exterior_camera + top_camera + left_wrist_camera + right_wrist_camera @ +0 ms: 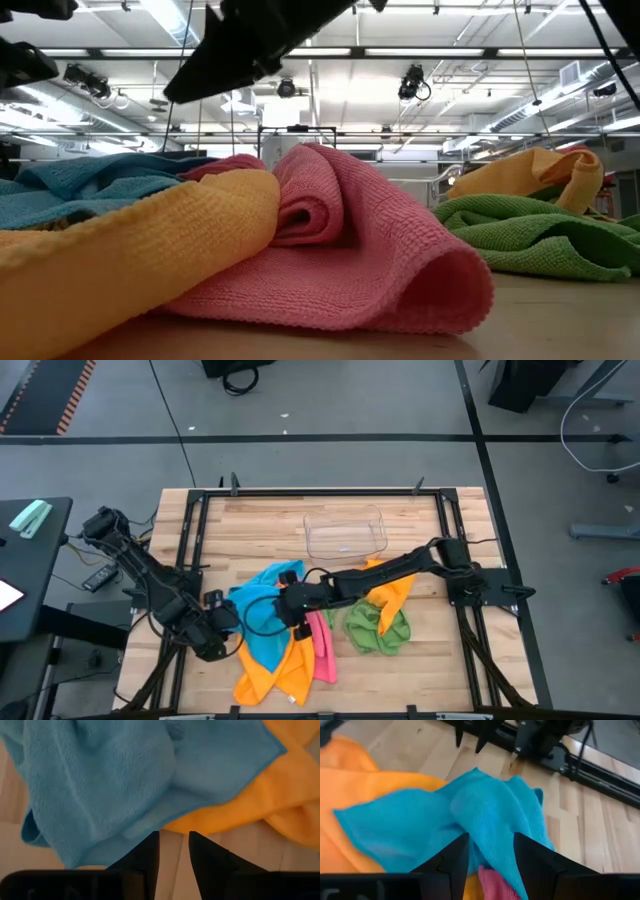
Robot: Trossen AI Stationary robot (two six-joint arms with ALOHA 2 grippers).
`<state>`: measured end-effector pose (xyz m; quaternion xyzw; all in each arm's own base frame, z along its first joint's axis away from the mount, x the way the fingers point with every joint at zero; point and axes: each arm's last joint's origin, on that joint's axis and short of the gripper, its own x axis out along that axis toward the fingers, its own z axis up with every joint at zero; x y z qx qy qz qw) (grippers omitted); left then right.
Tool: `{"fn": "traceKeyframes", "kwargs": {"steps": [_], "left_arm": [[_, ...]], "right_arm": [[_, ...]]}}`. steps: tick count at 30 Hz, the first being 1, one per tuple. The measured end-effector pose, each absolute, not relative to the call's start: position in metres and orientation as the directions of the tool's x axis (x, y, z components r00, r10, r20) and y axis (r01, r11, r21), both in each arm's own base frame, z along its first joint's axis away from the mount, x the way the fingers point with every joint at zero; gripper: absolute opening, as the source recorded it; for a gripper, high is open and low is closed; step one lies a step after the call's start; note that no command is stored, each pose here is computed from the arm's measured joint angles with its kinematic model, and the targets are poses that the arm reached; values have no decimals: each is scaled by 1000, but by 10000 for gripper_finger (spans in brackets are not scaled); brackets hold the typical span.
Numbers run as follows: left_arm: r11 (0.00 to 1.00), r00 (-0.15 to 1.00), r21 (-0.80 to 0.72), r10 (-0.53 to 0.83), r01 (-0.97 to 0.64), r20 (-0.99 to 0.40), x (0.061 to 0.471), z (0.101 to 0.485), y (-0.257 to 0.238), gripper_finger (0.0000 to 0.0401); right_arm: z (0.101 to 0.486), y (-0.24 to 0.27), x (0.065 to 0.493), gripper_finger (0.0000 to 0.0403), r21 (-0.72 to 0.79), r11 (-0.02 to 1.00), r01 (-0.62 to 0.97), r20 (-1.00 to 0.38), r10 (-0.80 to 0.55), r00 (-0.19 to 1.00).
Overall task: Fold microfiber towels
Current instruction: Fold the bottom blue microfiber cloth
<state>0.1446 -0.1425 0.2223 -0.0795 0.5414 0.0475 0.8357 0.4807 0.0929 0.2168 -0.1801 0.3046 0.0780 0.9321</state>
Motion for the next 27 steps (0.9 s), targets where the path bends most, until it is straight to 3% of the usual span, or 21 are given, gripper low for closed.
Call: {"fn": "traceKeyframes", "kwargs": {"steps": [8,18,27], "left_arm": [[982,404,-77,-2,-170,-915,144,222,-142,111],[982,404,-76,0,-174,-915,144,222,-142,108],[979,405,-83,0,-189,-914,144,222,-142,107]], "right_arm": [[197,89,494,162,-384,867,-317,-615,16,788],[172,87,499,160,-551,753,-360,-638,-101,764],[178,83,500,87,-587,745,-316,-605,-144,783]]}}
